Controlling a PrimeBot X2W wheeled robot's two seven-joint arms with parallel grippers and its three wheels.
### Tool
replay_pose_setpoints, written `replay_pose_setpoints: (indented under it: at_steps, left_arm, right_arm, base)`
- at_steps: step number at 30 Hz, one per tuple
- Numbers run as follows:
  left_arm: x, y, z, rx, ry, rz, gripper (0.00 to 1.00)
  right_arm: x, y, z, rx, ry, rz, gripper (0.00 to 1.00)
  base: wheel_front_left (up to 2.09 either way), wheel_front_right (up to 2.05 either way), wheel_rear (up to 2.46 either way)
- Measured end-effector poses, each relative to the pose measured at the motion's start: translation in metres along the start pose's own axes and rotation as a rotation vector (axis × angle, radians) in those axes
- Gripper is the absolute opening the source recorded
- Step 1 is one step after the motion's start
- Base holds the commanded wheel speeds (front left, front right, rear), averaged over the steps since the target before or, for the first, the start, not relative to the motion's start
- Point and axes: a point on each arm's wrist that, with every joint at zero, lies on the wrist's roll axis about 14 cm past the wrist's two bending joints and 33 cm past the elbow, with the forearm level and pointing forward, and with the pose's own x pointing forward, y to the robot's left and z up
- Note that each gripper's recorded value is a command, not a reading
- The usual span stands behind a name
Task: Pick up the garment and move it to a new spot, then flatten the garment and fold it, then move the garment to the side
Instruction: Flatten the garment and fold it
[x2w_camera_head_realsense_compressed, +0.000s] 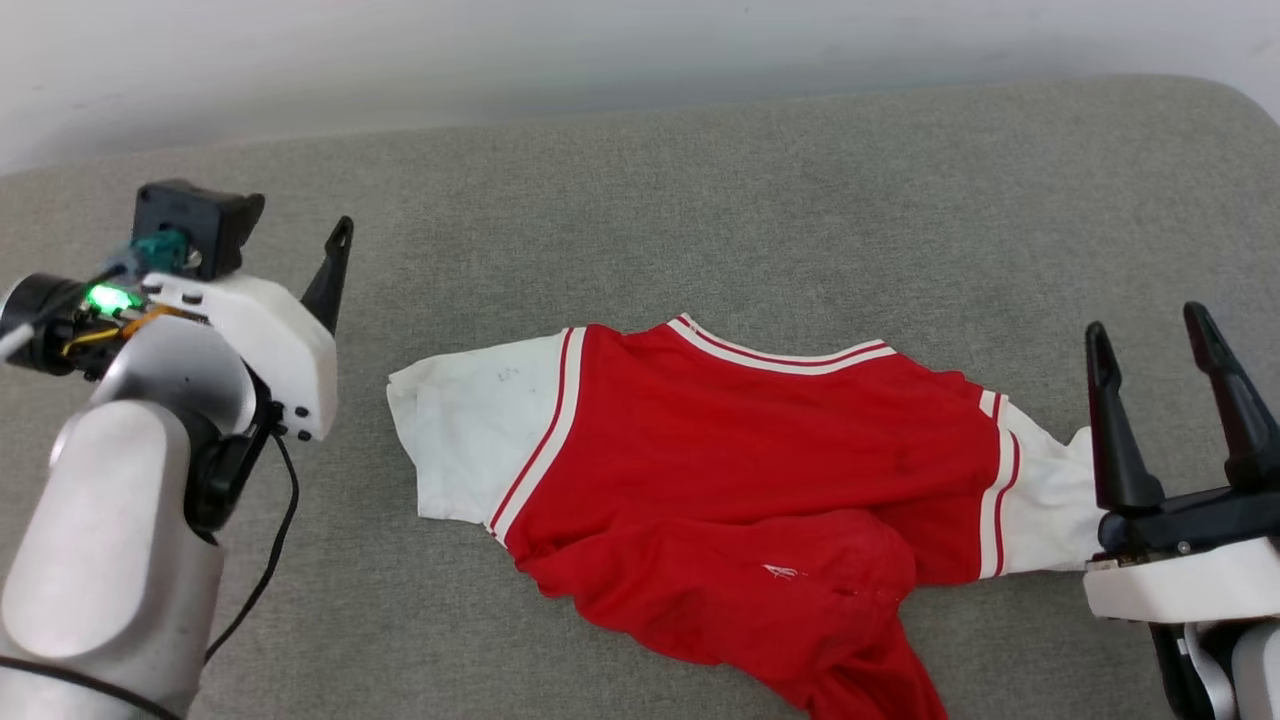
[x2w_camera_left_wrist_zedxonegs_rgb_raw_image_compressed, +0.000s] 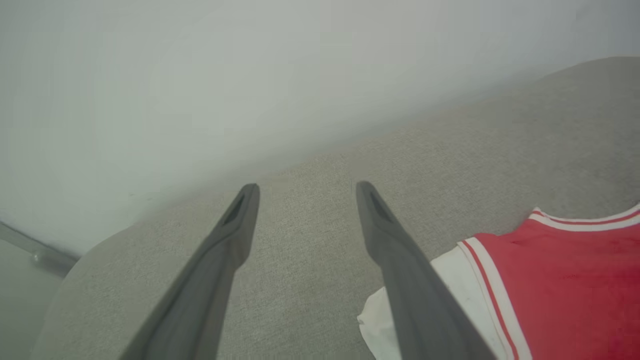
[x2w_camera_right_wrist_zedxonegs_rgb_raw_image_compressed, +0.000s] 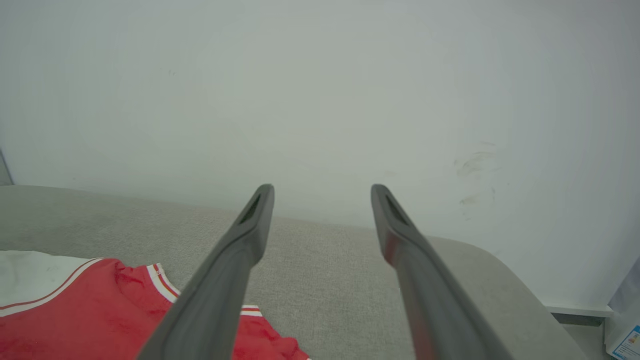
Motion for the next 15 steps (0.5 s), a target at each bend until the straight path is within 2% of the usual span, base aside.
replay_pose_setpoints:
  at_steps: [6, 10, 15]
  left_arm:
    - [0.022, -0.011, -0.011, 0.066, 0.202, -0.103, 1.00]
    - [0.028, -0.021, -0.034, 0.119, 0.393, -0.189, 1.00]
    - [0.033, -0.040, -0.059, 0.100, 0.601, -0.306, 1.00]
  right_arm:
    - [-0.006, 0.007, -0.013, 0.014, 0.038, -0.006, 1.00]
    - [-0.006, 0.007, -0.022, 0.013, 0.060, -0.005, 1.00]
    - [-0.001, 0.006, -0.030, 0.010, 0.077, -0.008, 1.00]
  base:
    - [0.00, 0.00, 0.00]
    - [0.00, 0.00, 0.00]
    - [0.00, 0.00, 0.00]
